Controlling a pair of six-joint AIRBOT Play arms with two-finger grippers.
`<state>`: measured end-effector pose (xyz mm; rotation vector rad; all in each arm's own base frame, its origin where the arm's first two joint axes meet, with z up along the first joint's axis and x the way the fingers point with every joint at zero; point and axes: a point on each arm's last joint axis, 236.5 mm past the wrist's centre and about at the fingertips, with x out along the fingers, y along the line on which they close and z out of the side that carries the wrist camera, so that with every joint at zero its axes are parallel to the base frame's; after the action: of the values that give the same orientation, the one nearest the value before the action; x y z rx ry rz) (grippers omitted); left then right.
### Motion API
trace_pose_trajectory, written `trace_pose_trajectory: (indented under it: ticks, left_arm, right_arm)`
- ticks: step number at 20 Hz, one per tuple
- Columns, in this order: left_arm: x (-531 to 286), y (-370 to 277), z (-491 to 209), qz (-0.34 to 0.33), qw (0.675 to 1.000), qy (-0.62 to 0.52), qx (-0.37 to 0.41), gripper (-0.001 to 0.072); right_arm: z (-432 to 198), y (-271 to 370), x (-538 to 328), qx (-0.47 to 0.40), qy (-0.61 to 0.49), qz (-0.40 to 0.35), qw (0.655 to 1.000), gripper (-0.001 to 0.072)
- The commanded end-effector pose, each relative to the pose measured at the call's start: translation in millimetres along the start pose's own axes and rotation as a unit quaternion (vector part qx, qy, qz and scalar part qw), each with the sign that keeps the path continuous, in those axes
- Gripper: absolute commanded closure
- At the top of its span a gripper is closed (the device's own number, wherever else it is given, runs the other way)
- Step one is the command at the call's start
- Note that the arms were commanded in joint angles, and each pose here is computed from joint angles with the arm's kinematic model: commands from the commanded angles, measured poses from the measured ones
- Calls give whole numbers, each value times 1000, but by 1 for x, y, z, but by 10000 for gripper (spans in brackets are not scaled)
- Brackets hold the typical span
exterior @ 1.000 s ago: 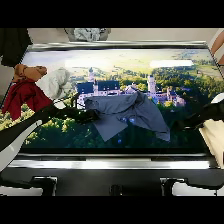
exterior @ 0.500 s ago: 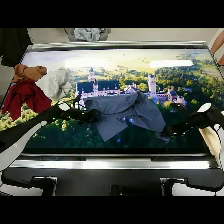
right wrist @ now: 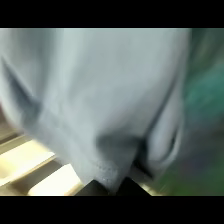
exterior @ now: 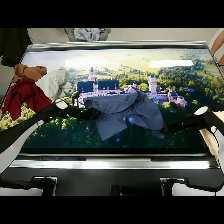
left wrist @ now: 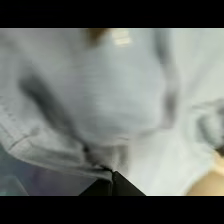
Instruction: Fold the shirts.
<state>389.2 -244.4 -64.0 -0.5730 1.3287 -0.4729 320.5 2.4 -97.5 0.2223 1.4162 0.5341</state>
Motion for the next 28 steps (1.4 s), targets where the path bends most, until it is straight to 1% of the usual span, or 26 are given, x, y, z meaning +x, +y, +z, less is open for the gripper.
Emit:
trace_pose_trajectory:
  ticks: [1,2,3,4,5,6,7,8,9,10,11,12,15,18,20,21,22,24,25,26,28]
  left_arm:
    - [-65,-47,40,-29,991,-87,102,677]
    - [-110,-73,62,-39,980,-142,135,678]
    - [-163,-99,82,-48,964,-203,164,678]
    - [-230,-130,97,-57,940,-275,194,678]
    - [-305,-159,106,-63,908,-352,220,678]
    - [-377,-183,104,-63,871,-422,245,678]
    - [-453,-205,91,-57,826,-493,267,678]
    - [-513,-220,73,-45,788,-549,275,678]
    - [-564,-229,49,-28,751,-598,276,678]
    - [-596,-236,28,-18,726,-630,274,678]
    - [-613,-243,10,-16,710,-648,273,678]
    - [-618,-250,-4,-18,703,-654,281,678]
    - [-615,-263,-31,-22,702,-646,300,678]
    - [-620,-267,-42,-18,692,-653,307,678]
    - [-619,-255,-34,10,695,-652,302,678]
    - [-614,-243,-22,30,705,-644,297,678]
    - [-603,-230,-7,45,722,-628,288,677]
    - [-560,-194,36,49,776,-573,258,677]
    - [-527,-171,61,47,809,-536,237,677]
    - [-493,-149,84,45,837,-501,217,677]
    - [-400,-100,127,50,889,-410,199,676]
  right_arm:
    - [62,45,-65,-75,-119,20,990,670]
    - [88,59,-106,-107,-172,-3,979,670]
    - [113,78,-160,-147,-234,-43,960,670]
    - [132,100,-218,-183,-299,-89,932,669]
    - [145,127,-285,-221,-369,-145,891,669]
    - [147,156,-362,-245,-444,-221,833,669]
    - [132,183,-437,-248,-507,-296,771,669]
    - [107,205,-494,-232,-550,-353,720,669]
    - [74,222,-537,-204,-581,-395,682,670]
    - [46,235,-560,-180,-599,-415,660,670]
    - [30,245,-566,-176,-606,-419,653,670]
    - [19,252,-564,-178,-603,-419,655,669]
    - [7,255,-551,-179,-585,-415,674,669]
    - [4,256,-550,-181,-582,-418,674,669]
    - [3,243,-543,-172,-559,-429,688,669]
    - [3,228,-533,-160,-532,-438,706,669]
    - [8,209,-519,-148,-499,-440,732,669]
    - [29,169,-475,-133,-419,-417,796,669]
    - [41,147,-447,-122,-372,-395,831,670]
    - [58,122,-419,-114,-331,-374,858,670]
    - [99,68,-353,-92,-268,-318,905,670]
